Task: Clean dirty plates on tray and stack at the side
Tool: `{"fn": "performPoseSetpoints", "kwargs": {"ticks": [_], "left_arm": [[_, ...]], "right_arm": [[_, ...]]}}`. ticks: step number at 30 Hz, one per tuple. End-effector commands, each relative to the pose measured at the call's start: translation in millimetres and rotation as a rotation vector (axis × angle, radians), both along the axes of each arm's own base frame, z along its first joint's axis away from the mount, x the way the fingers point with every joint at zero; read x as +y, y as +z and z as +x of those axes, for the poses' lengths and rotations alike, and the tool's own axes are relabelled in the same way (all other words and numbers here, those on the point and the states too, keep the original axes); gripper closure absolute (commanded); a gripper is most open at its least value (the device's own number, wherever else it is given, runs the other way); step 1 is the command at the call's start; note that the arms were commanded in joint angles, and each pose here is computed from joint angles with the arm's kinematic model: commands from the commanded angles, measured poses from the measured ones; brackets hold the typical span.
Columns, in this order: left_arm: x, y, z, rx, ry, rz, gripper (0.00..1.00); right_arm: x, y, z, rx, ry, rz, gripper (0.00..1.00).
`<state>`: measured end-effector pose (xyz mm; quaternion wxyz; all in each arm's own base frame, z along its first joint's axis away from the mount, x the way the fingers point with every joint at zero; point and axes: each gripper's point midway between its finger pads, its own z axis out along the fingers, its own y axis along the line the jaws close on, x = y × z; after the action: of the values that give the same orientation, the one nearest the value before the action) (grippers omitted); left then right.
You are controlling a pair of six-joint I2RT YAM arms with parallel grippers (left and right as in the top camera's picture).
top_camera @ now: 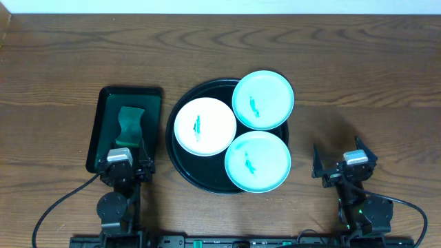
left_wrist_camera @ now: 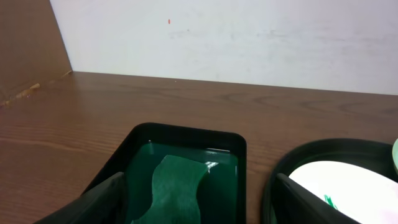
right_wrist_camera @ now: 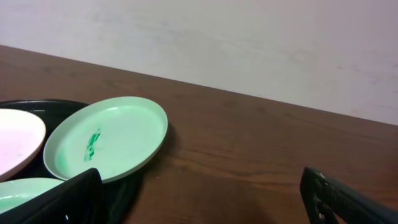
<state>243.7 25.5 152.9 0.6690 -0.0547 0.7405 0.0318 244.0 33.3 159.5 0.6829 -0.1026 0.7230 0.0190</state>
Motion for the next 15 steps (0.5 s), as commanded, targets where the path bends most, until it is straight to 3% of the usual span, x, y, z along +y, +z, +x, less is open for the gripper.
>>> {"fn": "performPoseSetpoints", "kwargs": {"ticks": [1, 15], "left_arm": [[1.4, -18.5, -1.4, 0.063, 0.007, 0.006, 0.27], [1.3, -18.5, -1.3, 0.063, 0.006, 0.006, 0.27]], "right_arm": [[-1.4, -2.2, 0.3, 0.008, -0.006, 0.011, 0.01], [-1.4, -2.4, 0.4, 0.009, -0.006, 0.011, 0.01]]}}
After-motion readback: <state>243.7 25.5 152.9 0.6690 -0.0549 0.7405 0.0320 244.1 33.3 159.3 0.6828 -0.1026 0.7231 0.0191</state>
